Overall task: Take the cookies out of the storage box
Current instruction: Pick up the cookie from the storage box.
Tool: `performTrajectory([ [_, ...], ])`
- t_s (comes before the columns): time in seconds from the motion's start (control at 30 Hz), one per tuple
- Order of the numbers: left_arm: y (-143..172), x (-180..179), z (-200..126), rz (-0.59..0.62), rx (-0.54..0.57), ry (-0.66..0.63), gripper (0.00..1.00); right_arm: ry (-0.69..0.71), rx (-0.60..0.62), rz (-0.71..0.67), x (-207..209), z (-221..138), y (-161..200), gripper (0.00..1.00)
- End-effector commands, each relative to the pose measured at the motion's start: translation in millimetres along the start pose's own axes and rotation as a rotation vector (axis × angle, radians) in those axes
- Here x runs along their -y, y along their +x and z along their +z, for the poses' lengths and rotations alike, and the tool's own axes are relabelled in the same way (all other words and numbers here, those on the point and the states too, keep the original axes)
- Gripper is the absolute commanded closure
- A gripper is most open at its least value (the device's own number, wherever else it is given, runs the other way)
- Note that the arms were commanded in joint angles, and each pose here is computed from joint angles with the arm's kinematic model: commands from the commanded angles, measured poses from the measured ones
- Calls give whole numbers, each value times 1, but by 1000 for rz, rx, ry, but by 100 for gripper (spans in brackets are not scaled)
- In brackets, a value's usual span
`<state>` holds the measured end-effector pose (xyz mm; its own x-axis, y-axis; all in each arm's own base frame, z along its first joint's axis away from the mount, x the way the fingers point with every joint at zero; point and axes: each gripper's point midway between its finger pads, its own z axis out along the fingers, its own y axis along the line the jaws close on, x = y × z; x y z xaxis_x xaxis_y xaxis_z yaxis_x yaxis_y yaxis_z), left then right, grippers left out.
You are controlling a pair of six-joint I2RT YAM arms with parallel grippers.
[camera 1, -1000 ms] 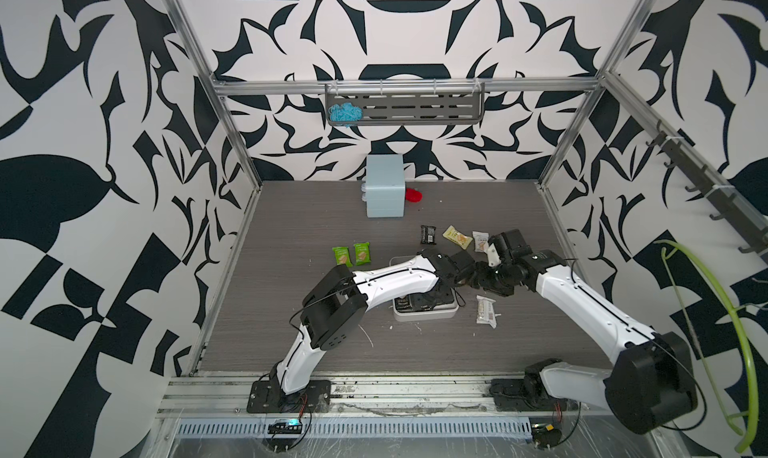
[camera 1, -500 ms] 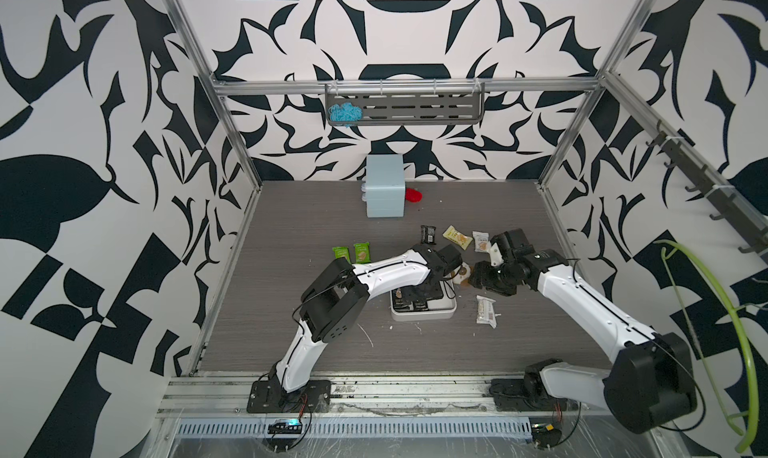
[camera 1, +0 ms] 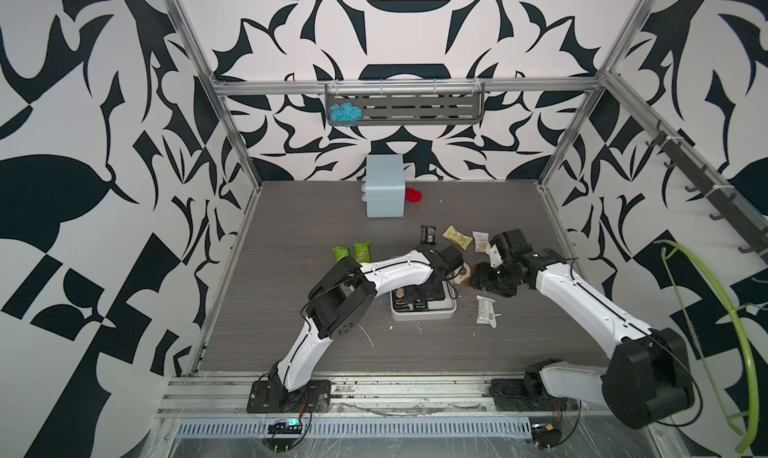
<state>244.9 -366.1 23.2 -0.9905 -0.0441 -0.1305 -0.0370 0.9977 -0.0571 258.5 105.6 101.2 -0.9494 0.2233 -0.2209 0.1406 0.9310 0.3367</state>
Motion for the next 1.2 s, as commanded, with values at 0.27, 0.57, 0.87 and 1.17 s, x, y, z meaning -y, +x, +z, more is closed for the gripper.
performTrajectory([
  [0.27,6,0,16,7,-44,-14,47,17,18,-7,2,-5,-7,41],
  [0.57,-3,2,9,13,-20,1,54,19,33,-4,2,-10,-10,41],
  [0.87,-40,7,-25,8,37,79,54,20,55,19,0,-17,-15,41],
  [1.17,-71,-13,-66,-20,94,142,54,-39,57,96,-15,-9,-25,42],
])
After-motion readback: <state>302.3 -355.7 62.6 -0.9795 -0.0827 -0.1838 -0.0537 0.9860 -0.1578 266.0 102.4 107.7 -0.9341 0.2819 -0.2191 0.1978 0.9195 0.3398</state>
